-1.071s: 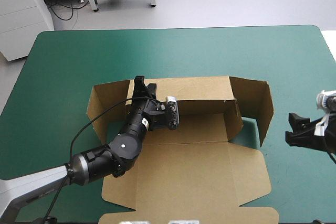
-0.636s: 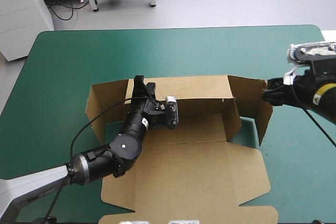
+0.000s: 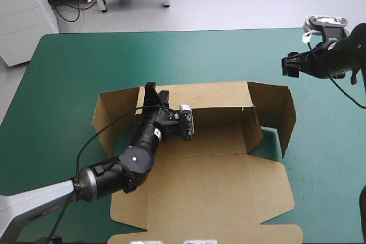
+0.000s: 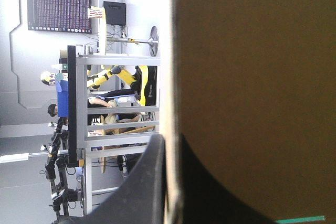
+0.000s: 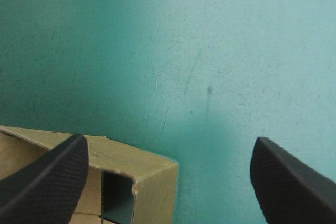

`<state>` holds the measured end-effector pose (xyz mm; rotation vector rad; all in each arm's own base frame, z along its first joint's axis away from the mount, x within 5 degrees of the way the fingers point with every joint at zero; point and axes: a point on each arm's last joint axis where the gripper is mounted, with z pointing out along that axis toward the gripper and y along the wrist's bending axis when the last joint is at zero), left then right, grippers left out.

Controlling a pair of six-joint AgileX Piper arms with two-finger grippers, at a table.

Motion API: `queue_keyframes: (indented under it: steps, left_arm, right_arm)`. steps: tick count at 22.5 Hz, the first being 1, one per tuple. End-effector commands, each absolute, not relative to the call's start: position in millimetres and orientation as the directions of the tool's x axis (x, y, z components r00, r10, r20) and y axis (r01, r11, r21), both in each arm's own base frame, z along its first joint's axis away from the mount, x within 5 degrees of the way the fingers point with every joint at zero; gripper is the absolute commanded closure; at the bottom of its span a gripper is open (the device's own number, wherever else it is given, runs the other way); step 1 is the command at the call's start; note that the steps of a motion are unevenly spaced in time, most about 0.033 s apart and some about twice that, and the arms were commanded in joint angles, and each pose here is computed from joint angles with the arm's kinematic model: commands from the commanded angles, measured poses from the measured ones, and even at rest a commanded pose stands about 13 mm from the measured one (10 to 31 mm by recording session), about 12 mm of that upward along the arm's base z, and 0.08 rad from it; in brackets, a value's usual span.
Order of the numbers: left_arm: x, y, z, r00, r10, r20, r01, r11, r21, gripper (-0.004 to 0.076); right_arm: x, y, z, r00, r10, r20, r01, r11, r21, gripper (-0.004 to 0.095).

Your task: Fold the box

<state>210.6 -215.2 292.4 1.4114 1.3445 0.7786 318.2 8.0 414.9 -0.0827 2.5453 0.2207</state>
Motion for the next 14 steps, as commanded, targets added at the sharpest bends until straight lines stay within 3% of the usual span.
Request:
queue_keyframes:
  steps: [1, 5, 14]
  left_arm:
    - [210.0, -210.4, 311.3, 0.160, 0.967, -0.196, 0.262, 0.150, 0.953, 0.0756]
    - [210.0, -210.4, 311.3, 0.159, 0.967, -0.200, 0.263, 0.154, 0.953, 0.0756]
    - [210.0, -210.4, 311.3, 0.159, 0.967, -0.200, 0.263, 0.154, 0.953, 0.0756]
  right_arm:
    - [329.2, 8.2, 415.7, -0.814, -0.009, -0.580, -0.133, 0.976, 0.171, 0.0129]
    - [354.3, 10.9, 382.3, -0.872, -0.030, -0.488, -0.153, 0.965, 0.215, 0.0129]
    - [354.7, 12.6, 380.8, -0.876, -0.025, -0.482, -0.156, 0.960, 0.234, 0.0129]
